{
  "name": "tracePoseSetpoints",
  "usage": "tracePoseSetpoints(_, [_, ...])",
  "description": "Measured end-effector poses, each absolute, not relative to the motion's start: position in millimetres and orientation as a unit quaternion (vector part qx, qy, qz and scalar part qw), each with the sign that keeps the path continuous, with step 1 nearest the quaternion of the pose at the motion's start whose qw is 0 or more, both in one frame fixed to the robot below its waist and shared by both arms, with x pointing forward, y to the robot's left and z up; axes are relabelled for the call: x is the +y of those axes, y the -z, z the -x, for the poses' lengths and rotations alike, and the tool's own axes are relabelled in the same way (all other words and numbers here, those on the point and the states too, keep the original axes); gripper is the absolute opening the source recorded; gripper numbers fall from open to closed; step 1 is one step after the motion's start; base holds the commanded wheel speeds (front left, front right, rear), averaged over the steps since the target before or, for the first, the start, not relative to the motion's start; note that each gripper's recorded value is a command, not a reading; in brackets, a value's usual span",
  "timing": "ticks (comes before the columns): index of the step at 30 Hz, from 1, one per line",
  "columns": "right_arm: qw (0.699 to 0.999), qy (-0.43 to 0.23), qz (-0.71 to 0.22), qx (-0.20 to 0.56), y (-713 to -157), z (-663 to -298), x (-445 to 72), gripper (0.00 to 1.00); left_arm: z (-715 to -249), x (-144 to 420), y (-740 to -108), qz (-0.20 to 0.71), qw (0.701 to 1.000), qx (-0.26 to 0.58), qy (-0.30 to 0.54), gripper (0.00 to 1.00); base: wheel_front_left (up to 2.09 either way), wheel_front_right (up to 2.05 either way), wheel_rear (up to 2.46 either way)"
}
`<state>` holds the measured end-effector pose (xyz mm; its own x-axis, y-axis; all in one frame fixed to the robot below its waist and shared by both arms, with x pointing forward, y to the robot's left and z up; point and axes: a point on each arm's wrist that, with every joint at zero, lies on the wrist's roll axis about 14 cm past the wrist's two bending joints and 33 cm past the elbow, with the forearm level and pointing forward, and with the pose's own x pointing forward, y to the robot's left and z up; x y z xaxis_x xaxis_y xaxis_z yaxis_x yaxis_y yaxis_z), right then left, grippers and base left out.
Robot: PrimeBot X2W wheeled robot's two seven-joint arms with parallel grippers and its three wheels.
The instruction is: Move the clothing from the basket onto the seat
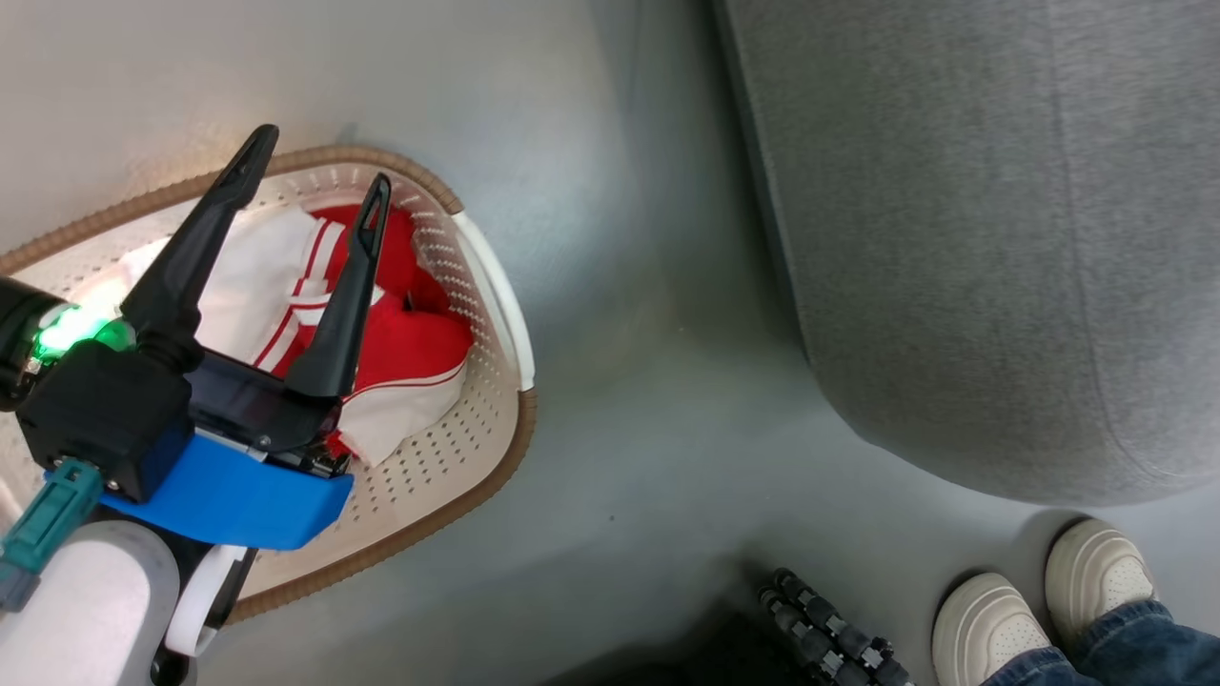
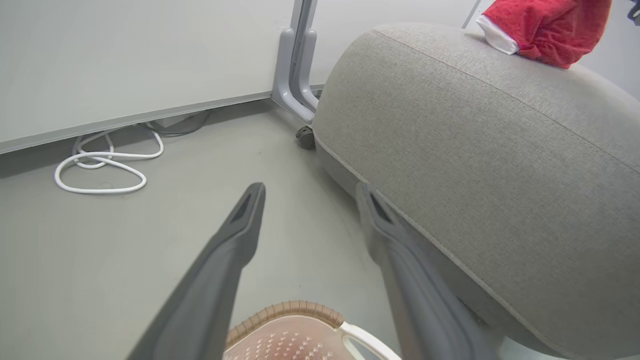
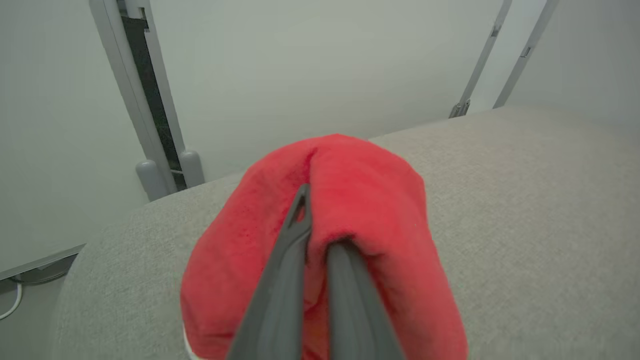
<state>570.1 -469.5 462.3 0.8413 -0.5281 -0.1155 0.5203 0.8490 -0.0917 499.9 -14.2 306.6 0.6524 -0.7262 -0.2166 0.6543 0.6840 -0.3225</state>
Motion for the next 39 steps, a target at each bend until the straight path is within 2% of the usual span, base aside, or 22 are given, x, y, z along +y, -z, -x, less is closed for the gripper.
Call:
tracePoseSetpoints(3, [0.953,0.282,0.015,0.111,-424,-565,-469,0.00,-496,-6,-297,0.106,0.904,0.179,0.373,1.00,0.00,0.00,0.00])
tracePoseSetpoints(4, [0.951,0.284,0.013,0.124,-414,-562,-468,0.36,-495,-5,-296,0.106,0.905,0.180,0.371,1.00,0.00,0.00,0.00])
tracePoseSetpoints(5, [0.949,0.287,0.008,0.131,-407,-559,-468,0.90,-495,-4,-296,0.106,0.905,0.180,0.370,1.00,0.00,0.00,0.00])
tracePoseSetpoints(6, [0.947,0.290,0.000,0.137,-402,-556,-467,1.00,-495,-3,-297,0.108,0.906,0.178,0.367,1.00,0.00,0.00,0.00])
tracePoseSetpoints(15, [0.947,0.276,0.004,0.161,-400,-538,-456,1.00,-493,-8,-325,0.123,0.912,0.151,0.362,1.00,0.00,0.00,0.00])
tracePoseSetpoints(21, [0.955,0.245,0.018,0.165,-422,-526,-439,1.00,-489,-10,-351,0.135,0.917,0.131,0.351,1.00,0.00,0.00,0.00])
tracePoseSetpoints(31, [0.971,0.176,-0.006,0.164,-453,-479,-382,1.00,-459,14,-386,0.141,0.936,0.129,0.295,1.00,0.00,0.00,0.00])
tracePoseSetpoints(39, [0.985,0.127,-0.008,0.119,-486,-432,-338,1.00,-430,31,-422,0.140,0.950,0.108,0.257,1.00,0.00,0.00,0.00])
